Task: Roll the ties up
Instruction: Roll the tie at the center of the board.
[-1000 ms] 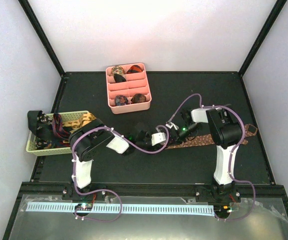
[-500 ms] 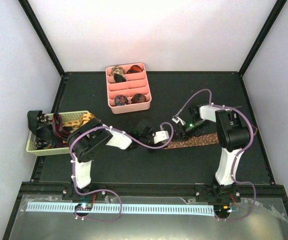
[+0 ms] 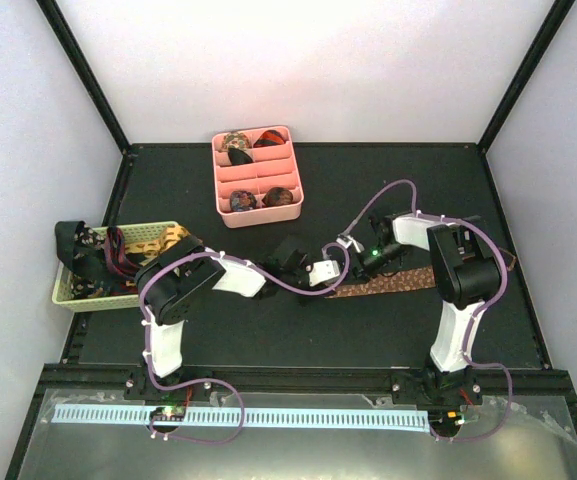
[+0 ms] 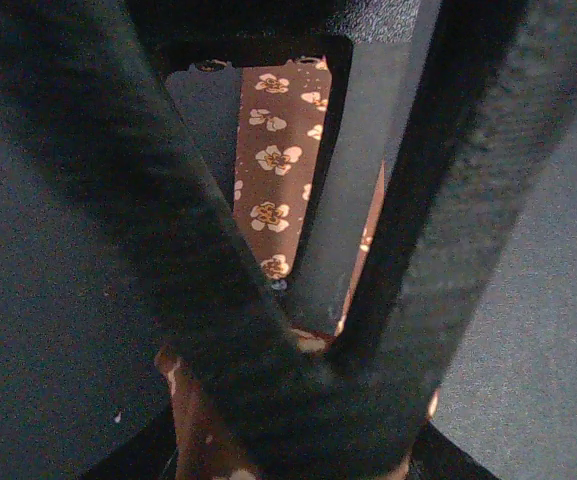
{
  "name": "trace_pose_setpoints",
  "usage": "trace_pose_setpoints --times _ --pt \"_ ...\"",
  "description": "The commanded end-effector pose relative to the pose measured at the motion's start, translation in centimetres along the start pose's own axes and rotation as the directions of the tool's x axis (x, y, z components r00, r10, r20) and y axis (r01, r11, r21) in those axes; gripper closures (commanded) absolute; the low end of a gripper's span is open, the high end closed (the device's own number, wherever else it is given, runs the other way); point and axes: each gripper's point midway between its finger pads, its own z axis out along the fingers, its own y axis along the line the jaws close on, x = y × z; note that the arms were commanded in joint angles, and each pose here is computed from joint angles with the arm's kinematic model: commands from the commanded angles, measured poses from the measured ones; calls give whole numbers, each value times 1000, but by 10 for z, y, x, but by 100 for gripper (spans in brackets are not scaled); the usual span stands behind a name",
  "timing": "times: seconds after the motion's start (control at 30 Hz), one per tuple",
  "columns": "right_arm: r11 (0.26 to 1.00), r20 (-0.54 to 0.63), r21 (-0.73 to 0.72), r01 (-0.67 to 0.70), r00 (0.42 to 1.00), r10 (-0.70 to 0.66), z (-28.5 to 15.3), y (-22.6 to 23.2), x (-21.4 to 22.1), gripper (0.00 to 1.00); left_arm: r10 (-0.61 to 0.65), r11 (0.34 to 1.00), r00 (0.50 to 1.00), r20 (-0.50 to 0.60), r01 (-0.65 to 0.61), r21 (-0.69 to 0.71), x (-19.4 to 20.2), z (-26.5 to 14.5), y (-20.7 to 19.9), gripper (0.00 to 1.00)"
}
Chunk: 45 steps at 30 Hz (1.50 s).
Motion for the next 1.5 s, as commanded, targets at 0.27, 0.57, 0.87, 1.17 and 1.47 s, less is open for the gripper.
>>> trace_pose_setpoints --times 0.27,0.57,0.87,1.17,1.47 --pt "998 -31 63 21 999 -19 8 -18 2 98 -133 991 940 -314 131 -27 99 0 -13 65" --pt "985 -81 175 -5 997 19 13 -49 14 98 -43 999 999 -22 42 -17 15 -15 4 31" --pt "980 -89 201 -3 996 21 12 -55 16 98 74 997 986 149 -74 -3 -18 -29 -2 13" --pt "984 -68 178 18 998 -6 7 -43 11 99 89 996 994 60 -88 -11 6 7 4 14" --pt "999 -23 46 26 999 -25 7 -13 0 98 94 995 984 -150 -88 47 61 5 -9 50"
